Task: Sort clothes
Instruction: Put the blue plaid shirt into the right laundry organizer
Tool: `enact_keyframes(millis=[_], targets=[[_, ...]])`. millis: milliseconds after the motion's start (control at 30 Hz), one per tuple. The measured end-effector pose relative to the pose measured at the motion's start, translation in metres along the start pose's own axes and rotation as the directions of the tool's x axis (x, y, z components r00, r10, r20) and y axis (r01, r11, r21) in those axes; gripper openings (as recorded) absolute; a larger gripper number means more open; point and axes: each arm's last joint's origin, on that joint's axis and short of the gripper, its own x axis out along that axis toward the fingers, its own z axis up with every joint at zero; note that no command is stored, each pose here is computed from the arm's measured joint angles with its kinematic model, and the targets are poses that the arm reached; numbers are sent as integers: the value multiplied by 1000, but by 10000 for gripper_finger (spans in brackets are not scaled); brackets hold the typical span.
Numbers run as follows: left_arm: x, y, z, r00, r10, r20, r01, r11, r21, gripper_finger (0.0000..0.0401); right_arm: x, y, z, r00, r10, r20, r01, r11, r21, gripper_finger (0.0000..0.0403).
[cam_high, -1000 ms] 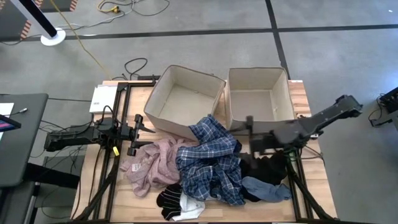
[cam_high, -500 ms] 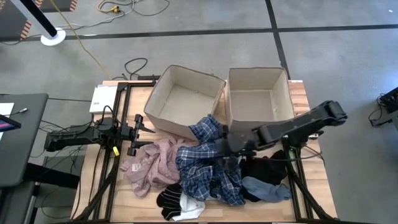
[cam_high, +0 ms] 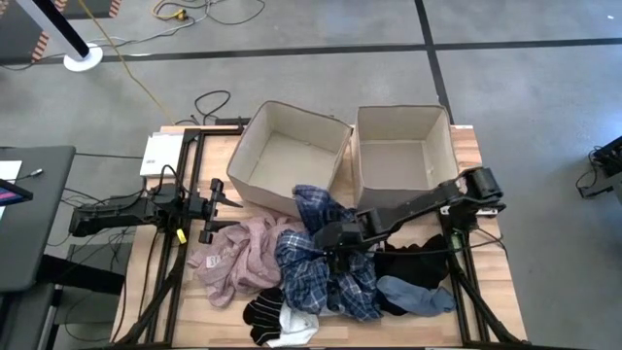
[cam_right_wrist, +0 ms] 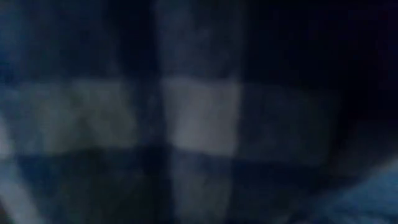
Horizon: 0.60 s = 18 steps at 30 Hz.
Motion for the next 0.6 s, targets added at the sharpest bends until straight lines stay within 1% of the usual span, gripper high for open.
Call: enact_keyframes(millis=[100, 233, 333, 467, 500, 533, 600], targets=[[0, 0, 0, 1000, 0, 0, 0, 1000, 0, 203, 10, 1, -4, 1000, 3, -13, -2, 1000, 14, 336], [0, 0, 0, 1000, 0, 0, 0, 1000, 0, 203, 12, 1, -4, 1000, 5, -10, -4, 1000, 7, 258], [0, 0, 0, 1000, 0, 0, 0, 1000, 0, 203, 8, 1, -2, 1000, 6, 4, -6, 1000, 5, 180], [0, 0, 0, 1000, 0, 0, 0, 1000, 0, 203, -4, 5, 4, 999, 17, 39, -15, 999, -42, 57], [0, 0, 0, 1000, 0, 0, 0, 1000, 0, 203, -7, 7, 5, 999, 21, 50, -18, 998, -57, 33], [0, 0, 0, 1000, 0, 0, 0, 1000, 0, 203, -12, 8, 7, 998, 24, 64, -20, 998, -67, 24], [0, 0, 0, 1000, 0, 0, 0, 1000, 0, 203, -23, 11, 13, 994, 32, 100, -25, 997, -74, 24]])
